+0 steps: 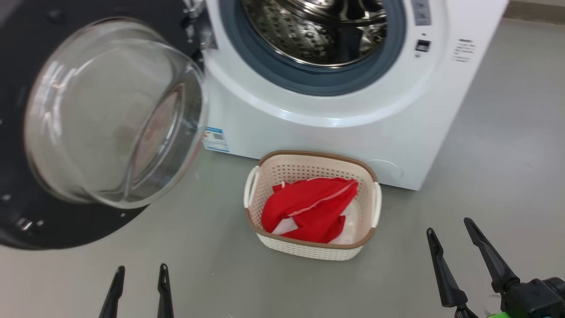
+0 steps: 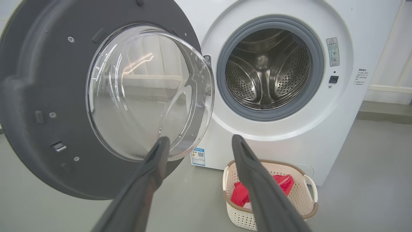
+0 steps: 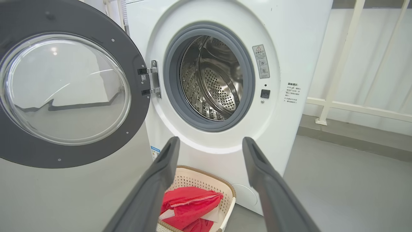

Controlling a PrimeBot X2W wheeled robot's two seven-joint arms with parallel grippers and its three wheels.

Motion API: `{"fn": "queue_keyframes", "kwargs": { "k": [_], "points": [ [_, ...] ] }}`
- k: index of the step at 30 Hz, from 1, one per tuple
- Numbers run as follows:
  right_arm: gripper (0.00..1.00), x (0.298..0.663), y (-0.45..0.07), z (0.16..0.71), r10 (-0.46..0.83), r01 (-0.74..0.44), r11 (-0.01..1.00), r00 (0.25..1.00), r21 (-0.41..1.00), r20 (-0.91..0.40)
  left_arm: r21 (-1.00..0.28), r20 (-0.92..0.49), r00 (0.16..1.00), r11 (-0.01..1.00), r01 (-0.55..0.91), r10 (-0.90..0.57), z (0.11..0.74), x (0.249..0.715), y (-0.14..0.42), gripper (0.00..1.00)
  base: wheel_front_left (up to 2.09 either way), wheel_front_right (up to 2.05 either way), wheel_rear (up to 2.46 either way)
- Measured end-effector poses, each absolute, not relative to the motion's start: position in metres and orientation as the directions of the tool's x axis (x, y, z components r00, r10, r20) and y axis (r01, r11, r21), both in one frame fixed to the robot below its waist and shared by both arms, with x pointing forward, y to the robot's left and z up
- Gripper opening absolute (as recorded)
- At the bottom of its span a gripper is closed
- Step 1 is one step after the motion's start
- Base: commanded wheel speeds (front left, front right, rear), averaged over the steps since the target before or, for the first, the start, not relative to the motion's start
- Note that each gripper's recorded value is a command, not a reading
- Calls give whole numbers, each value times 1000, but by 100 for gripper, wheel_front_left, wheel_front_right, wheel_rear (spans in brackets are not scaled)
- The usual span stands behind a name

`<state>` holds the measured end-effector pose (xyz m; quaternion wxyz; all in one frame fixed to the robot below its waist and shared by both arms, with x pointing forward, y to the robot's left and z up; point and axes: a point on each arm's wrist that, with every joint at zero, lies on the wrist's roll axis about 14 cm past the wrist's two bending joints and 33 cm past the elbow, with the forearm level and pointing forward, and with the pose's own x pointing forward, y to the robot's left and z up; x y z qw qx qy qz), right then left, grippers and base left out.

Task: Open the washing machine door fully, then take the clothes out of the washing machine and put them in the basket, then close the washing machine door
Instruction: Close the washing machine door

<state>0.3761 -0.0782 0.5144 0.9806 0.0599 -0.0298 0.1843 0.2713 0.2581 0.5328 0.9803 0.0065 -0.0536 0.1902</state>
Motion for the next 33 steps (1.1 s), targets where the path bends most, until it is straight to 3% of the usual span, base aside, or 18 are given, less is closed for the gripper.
{"fn": "queue_keyframes", "kwargs": {
  "k": [18,28,29,30,31,33],
  "points": [
    [100,380,-24,525,504,-514,852,857,102,110,-10,179,820,834,-552,544,553,220,298,100,0,0,0],
    [100,377,-20,531,513,-525,846,849,95,125,-27,197,801,820,-572,565,558,209,302,100,0,0,0],
    [100,377,-21,531,511,-523,847,850,95,125,-31,198,799,819,-574,567,558,209,303,89,0,0,0],
    [100,376,-21,531,510,-522,848,851,96,125,-37,197,797,817,-576,571,559,209,304,32,0,0,0],
    [100,376,-22,531,509,-521,848,852,96,125,-46,195,796,816,-576,572,559,210,305,0,0,0,0],
    [100,376,-23,531,506,-518,850,854,96,124,-66,192,792,813,-579,580,559,210,306,0,0,0,0]
  ]
}}
